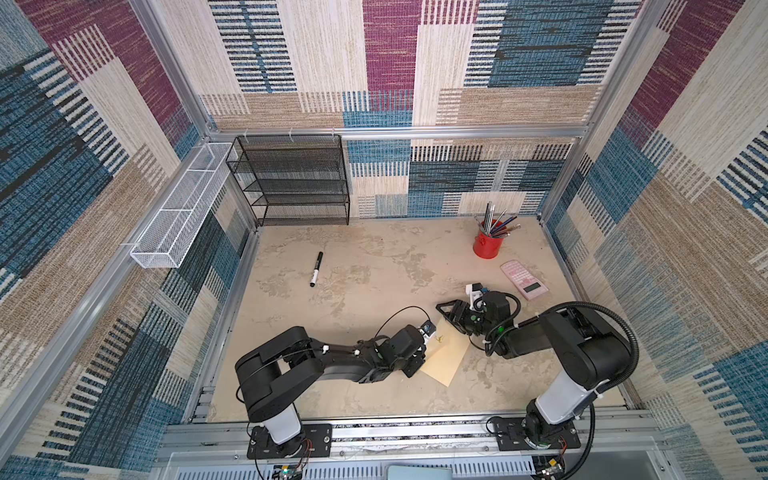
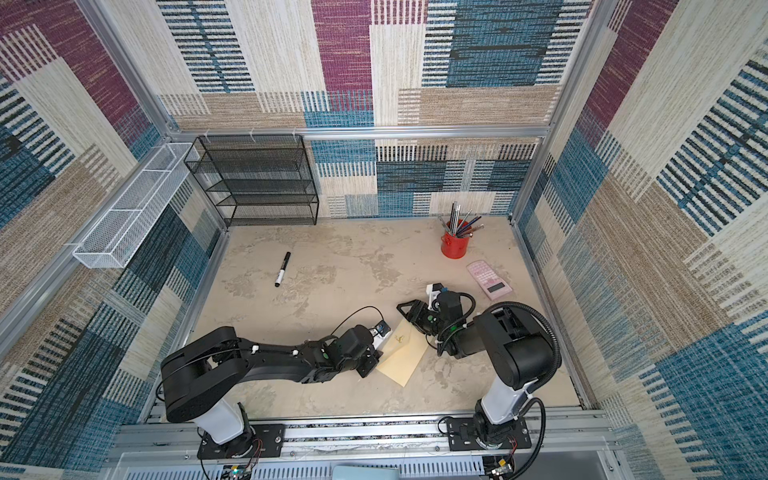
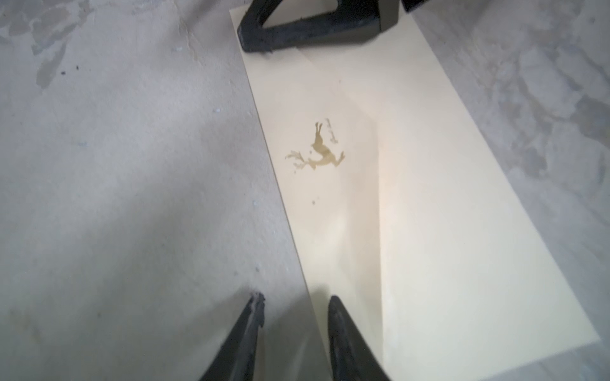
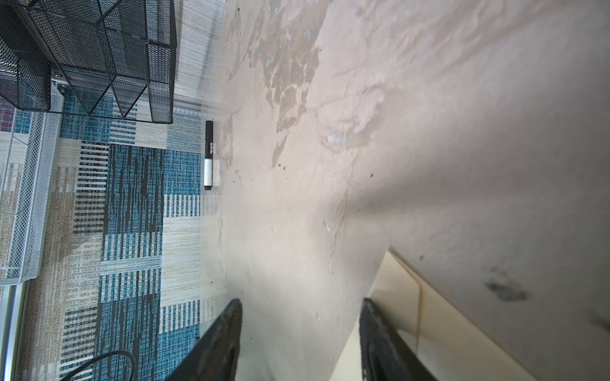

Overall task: Fold the letter paper in half and place it into the envelope
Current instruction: Fold the envelope flap on the envelope.

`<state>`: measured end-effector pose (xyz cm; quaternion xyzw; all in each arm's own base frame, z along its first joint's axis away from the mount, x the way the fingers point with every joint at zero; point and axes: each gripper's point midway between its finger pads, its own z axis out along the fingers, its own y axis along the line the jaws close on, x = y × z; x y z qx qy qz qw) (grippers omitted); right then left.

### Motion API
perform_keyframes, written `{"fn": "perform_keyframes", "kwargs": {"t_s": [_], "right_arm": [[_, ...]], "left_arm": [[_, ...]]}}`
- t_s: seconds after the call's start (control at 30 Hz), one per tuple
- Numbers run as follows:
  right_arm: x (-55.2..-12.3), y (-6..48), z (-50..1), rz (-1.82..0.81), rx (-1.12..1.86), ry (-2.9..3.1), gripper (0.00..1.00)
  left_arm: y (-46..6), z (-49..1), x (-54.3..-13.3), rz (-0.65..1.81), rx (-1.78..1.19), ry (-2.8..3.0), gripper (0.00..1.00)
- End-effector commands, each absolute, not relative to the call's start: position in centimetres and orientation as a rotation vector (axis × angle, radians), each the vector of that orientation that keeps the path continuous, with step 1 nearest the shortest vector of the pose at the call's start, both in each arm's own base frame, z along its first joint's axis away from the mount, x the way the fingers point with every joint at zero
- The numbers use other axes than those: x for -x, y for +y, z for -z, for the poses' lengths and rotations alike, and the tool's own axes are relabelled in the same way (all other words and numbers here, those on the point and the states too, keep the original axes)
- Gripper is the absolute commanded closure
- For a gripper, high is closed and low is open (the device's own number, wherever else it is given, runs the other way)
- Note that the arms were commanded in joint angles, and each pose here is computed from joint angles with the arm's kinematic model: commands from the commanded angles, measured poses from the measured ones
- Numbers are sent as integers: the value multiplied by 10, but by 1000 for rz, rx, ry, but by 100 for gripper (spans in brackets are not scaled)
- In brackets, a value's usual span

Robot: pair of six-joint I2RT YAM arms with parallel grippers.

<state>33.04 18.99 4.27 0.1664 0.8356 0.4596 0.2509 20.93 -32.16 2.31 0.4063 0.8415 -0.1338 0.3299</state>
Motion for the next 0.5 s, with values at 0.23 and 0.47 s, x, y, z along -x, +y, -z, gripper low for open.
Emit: {"fn": "perform_keyframes", "kwargs": {"t_s": [0.23, 0.47], "right_arm": [[-353, 185, -62, -1137, -415, 2263, 40], [-386, 186, -160, -1001, -124, 2064, 33]], "left_arm": [[-250, -130, -229, 202, -784, 1949, 58], [-141, -199, -262, -65, -411, 1772, 53]]}}
